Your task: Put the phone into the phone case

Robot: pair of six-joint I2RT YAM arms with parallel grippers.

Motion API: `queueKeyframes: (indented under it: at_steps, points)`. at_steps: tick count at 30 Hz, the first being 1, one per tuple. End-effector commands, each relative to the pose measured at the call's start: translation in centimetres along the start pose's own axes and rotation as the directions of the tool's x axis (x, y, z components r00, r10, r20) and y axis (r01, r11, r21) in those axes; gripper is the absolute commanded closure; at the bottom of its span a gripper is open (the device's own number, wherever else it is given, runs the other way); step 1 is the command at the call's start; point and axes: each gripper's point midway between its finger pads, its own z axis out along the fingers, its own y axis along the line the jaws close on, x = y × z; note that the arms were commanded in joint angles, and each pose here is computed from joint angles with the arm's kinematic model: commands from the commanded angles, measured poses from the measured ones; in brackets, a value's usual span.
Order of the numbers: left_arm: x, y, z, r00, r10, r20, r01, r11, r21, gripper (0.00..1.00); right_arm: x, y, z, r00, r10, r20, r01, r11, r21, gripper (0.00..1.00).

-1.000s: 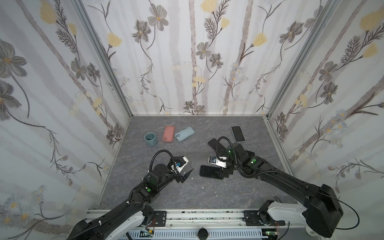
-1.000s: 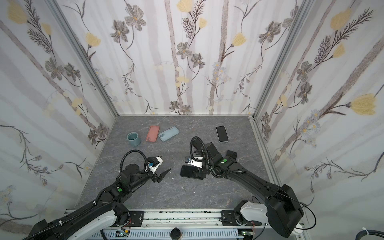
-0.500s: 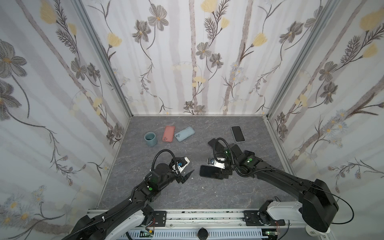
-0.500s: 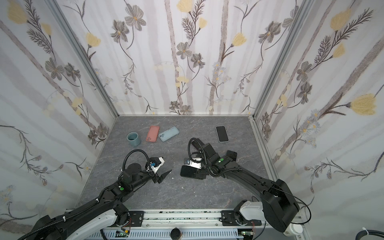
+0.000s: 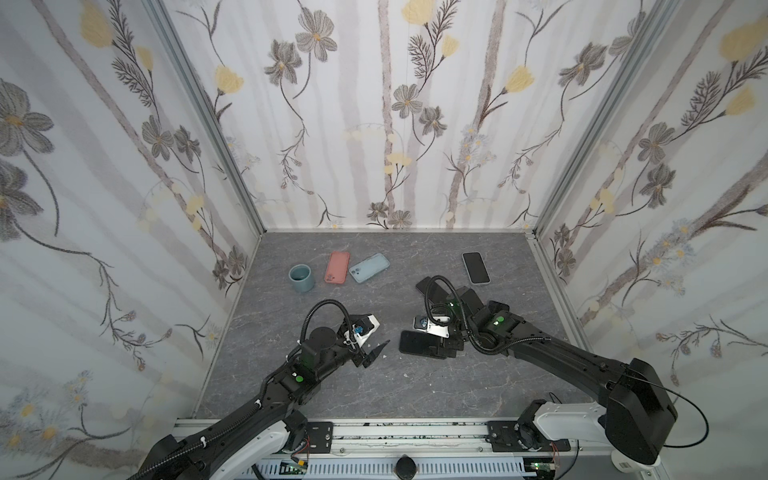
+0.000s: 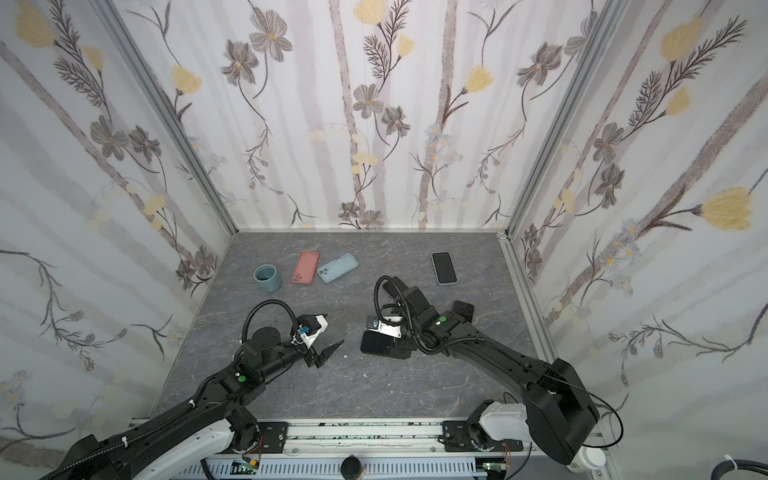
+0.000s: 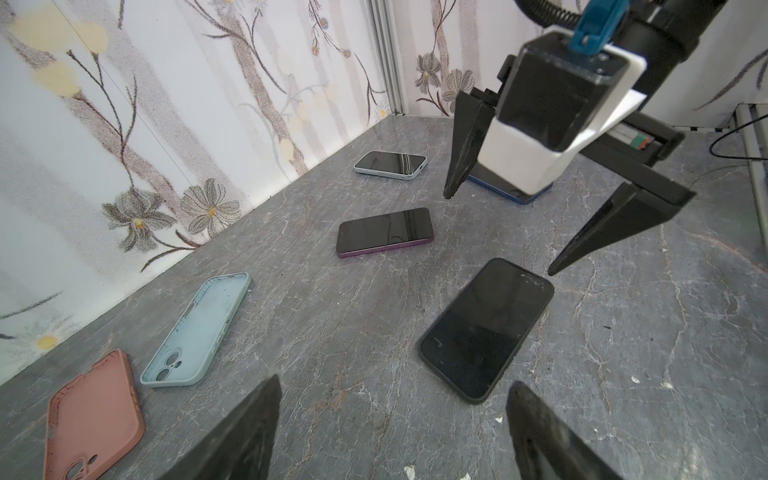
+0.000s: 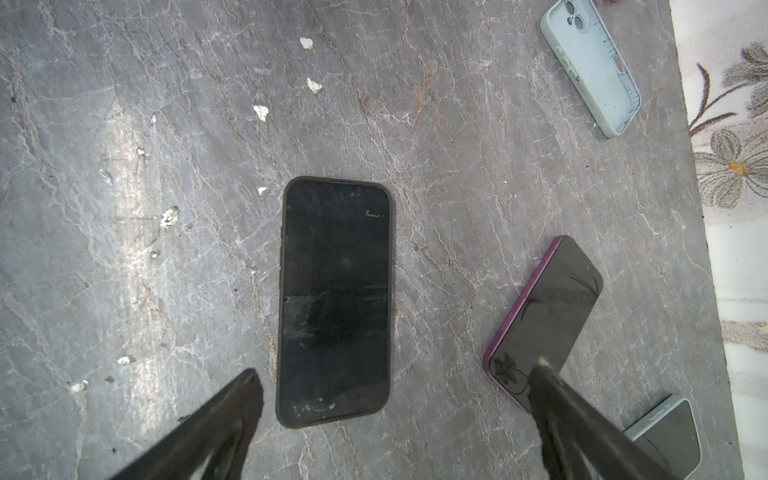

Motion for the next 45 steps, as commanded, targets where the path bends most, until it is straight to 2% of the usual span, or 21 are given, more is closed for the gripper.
queueKeyframes:
  at_steps: [1,11,31,45]
  points:
    - [-0.9,-0.2,-0.1,1.0,0.016,0.027,-0.016,1.0,0.016,0.15,0.0,-0.3,0.1,1.0,-0.017,-0.003,0.017,1.0,0.017,0.0]
    - [-1.2,-0.2,-0.2,0.999,0.021,0.037,-0.022,1.0,0.018,0.14,0.4,0.2,1.9,0.999,-0.043,-0.028,0.042,0.998,-0.035,0.0]
    - [-1.3,-0.4,-0.2,0.999,0.031,0.027,-0.031,0.999,0.031,0.13,1.6,1.7,8.2,0.994,-0.012,-0.112,-0.01,0.982,-0.186,0.0]
    - [-1.3,-0.5,-0.2,0.999,0.041,0.021,-0.042,0.998,0.037,0.12,1.0,2.3,8.6,0.991,0.014,-0.136,-0.05,0.965,-0.259,0.0]
